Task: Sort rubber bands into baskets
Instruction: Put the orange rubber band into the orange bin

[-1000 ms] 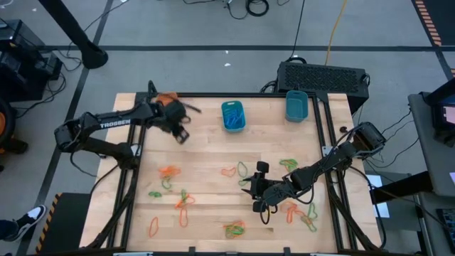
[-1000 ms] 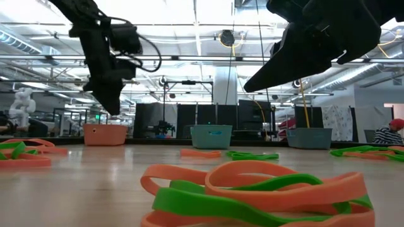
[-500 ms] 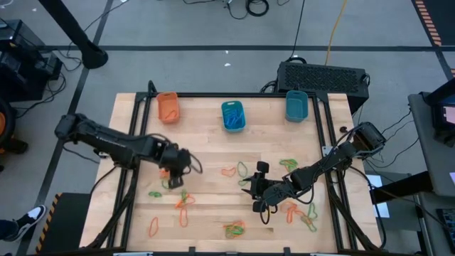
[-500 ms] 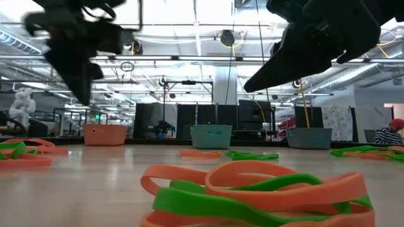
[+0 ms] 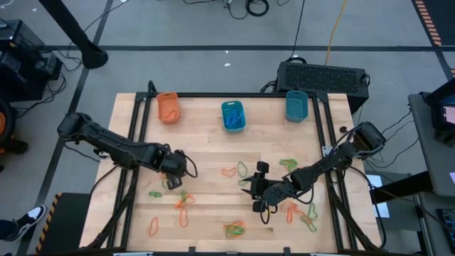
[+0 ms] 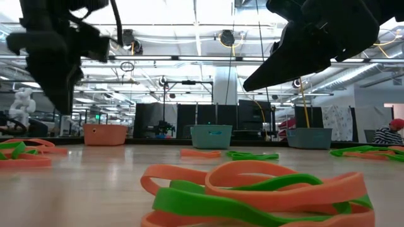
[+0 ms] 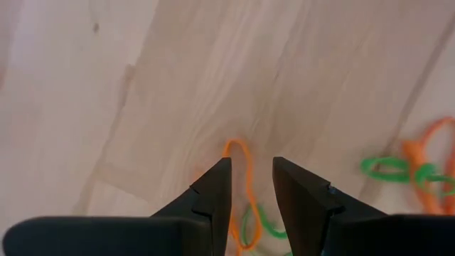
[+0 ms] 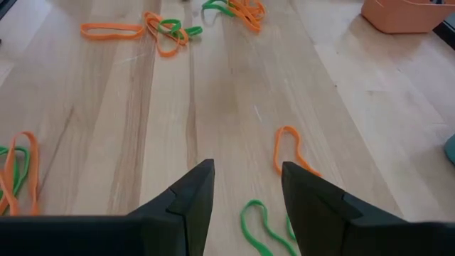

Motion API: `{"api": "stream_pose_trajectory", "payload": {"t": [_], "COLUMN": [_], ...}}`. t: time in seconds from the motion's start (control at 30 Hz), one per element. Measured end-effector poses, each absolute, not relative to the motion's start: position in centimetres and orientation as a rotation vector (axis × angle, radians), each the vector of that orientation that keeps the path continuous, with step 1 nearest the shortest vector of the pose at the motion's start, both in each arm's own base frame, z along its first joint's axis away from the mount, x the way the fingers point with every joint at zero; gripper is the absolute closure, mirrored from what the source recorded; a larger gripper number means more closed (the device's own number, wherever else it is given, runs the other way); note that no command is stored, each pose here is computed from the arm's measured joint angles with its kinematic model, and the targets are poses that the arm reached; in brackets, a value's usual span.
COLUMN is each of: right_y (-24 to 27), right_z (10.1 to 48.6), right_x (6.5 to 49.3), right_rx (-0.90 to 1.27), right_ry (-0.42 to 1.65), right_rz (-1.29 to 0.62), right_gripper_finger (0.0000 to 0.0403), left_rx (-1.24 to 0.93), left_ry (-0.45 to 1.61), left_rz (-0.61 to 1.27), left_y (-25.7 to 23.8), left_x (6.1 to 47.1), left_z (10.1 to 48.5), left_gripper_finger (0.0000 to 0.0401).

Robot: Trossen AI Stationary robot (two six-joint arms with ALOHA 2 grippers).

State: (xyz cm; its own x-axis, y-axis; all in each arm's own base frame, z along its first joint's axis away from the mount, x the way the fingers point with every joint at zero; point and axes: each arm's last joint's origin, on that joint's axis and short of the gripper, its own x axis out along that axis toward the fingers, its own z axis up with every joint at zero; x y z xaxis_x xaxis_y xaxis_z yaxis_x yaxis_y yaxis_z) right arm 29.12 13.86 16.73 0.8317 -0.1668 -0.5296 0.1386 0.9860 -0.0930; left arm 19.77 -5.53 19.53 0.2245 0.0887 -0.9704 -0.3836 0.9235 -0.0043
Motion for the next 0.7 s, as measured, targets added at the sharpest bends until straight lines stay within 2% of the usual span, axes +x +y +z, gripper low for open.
{"api": "stream_pose_trajectory", "payload": {"t": [0.27, 0.7], "right_y": [13.8, 13.8], "right_z": [16.7, 16.7], "right_x": [29.1, 29.1], "right_rx": [-0.047, -0.048], "right_ry": [0.570, 0.572], "right_rz": [-0.165, -0.165], "right_gripper_finger": [0.0245, 0.0245], "left_rx": [-0.175, -0.116], "left_ry": [1.437, 1.523], "left_rz": [0.308, 0.313], "left_y": [-6.2, -6.4], "left_x": [20.5, 21.3], "left_z": [16.0, 13.7], "left_gripper_finger": [0.0289, 0.0289]}}
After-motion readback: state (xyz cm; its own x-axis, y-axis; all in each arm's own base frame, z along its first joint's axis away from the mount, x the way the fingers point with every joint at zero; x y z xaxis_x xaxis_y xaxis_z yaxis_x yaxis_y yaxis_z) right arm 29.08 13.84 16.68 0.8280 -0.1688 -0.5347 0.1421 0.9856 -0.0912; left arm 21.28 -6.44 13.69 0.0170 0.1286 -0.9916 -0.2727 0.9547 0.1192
